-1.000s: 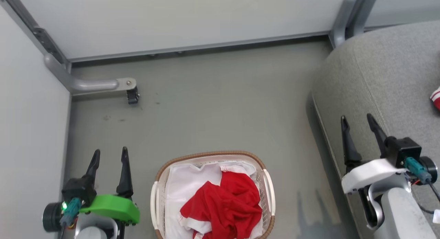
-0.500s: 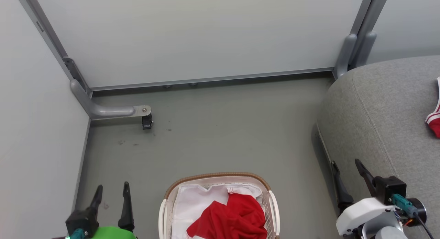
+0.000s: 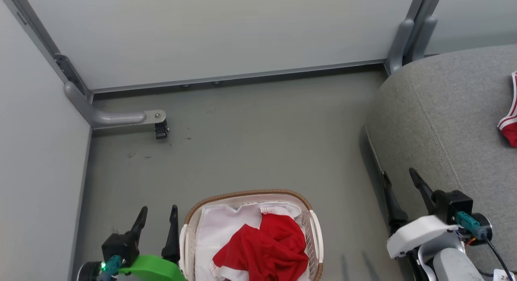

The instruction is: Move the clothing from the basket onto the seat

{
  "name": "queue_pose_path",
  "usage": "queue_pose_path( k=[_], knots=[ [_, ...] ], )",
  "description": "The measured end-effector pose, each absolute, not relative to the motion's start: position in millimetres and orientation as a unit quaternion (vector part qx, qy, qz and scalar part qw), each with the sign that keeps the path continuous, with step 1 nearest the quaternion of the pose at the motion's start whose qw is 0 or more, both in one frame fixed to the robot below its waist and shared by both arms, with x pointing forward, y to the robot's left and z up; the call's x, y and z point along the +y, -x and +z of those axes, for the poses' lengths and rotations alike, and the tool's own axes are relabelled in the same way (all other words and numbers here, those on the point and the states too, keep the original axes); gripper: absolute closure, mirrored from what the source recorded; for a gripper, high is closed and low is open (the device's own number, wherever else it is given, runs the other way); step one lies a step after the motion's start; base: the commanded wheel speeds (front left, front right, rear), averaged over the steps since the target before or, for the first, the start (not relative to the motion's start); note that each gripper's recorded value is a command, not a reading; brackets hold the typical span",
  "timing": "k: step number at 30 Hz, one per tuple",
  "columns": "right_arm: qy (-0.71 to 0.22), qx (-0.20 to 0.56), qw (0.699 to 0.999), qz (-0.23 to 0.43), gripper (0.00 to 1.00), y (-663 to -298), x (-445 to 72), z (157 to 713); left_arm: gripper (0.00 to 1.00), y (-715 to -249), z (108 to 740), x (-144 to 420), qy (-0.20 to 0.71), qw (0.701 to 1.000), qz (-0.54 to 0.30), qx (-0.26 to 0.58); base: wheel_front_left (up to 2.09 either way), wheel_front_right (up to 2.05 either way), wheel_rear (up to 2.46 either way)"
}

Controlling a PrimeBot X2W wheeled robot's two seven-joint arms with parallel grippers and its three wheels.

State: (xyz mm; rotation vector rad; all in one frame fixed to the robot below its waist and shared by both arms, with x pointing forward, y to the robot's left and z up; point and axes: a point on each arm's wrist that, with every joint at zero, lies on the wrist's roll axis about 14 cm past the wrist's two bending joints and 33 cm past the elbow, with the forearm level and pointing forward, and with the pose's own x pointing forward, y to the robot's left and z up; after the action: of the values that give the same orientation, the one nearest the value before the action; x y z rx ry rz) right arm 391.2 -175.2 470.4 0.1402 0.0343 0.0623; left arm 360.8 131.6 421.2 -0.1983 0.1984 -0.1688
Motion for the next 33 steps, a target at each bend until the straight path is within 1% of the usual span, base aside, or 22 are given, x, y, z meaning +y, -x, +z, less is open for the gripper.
queue_pose_path(
  k=[7, 15, 25, 29, 33],
  knots=[
    [-0.072, 0.005, 0.996, 0.051, 0.00, -426, -164, 476, 0.00, -391, 392, 91, 0.111, 0.973, -0.139, 0.147, 0.00, 0.00, 0.00],
    [-0.084, 0.042, 0.995, 0.042, 0.00, -443, -169, 444, 0.00, -406, 330, 41, 0.111, 0.941, -0.204, 0.245, 0.00, 0.00, 0.00],
    [-0.076, 0.091, 0.993, -0.007, 0.00, -442, -204, 402, 0.00, -400, 250, -9, 0.118, 0.883, -0.263, 0.372, 0.00, 0.00, 0.00],
    [-0.073, 0.116, 0.990, -0.022, 0.00, -437, -215, 384, 0.00, -392, 217, -11, 0.114, 0.858, -0.266, 0.425, 0.00, 0.00, 0.00],
    [-0.073, 0.135, 0.988, -0.031, 0.00, -434, -220, 369, 0.00, -373, 183, -8, 0.111, 0.824, -0.258, 0.491, 0.00, 0.00, 0.00]
  ],
)
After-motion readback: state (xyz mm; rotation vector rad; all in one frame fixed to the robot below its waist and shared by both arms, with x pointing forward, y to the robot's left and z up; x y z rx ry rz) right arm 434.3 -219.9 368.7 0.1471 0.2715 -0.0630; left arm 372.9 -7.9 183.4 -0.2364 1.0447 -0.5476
